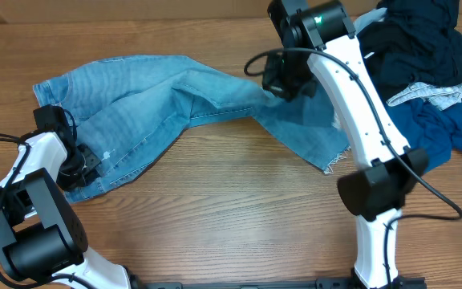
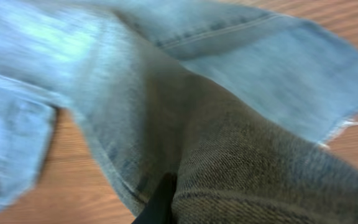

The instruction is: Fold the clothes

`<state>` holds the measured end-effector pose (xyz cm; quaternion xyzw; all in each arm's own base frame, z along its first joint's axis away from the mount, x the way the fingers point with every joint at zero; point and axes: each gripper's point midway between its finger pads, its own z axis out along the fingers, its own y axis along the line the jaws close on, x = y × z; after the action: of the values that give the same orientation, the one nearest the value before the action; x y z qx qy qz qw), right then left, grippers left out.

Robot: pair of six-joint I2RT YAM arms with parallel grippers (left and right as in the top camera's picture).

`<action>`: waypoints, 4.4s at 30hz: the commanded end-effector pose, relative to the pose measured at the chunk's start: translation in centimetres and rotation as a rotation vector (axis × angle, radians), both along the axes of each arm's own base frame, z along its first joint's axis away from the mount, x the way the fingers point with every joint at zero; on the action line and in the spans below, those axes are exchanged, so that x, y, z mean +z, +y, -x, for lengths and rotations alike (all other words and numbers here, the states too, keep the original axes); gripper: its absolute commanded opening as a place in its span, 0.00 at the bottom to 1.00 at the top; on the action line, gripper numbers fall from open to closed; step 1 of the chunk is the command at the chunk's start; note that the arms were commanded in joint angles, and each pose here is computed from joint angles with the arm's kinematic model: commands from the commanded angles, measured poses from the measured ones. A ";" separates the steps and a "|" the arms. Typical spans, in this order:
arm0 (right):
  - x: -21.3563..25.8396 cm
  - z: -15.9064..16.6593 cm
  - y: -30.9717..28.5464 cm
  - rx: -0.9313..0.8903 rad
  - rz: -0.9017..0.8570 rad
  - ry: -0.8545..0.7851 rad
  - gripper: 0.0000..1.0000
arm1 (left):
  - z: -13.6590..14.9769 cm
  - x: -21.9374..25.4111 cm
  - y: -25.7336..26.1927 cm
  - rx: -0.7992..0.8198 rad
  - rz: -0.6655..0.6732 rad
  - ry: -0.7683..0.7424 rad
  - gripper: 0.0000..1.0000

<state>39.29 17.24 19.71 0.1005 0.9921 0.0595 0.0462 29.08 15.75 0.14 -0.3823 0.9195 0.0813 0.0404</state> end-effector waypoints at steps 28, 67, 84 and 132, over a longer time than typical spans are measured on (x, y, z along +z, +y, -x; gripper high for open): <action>-10.5 16.9 -13.6 -0.419 0.248 0.250 0.04 | 4.6 -0.1 0.0 -0.113 0.003 0.216 0.04; -5.7 -0.7 -12.6 0.076 -0.023 -0.288 0.97 | 3.9 3.6 0.7 -0.070 -0.005 0.246 0.04; -14.4 0.3 -20.9 0.043 0.033 -0.062 0.93 | 3.7 3.4 0.2 -0.070 0.023 0.229 0.04; -8.2 -13.1 -26.9 0.016 0.434 -0.421 0.04 | 3.7 3.4 0.2 -0.070 0.023 0.230 0.04</action>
<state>47.91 -7.14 5.53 0.0390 0.9829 -0.0391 0.1758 25.00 15.53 3.46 -0.3218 0.9368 0.1153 -0.0744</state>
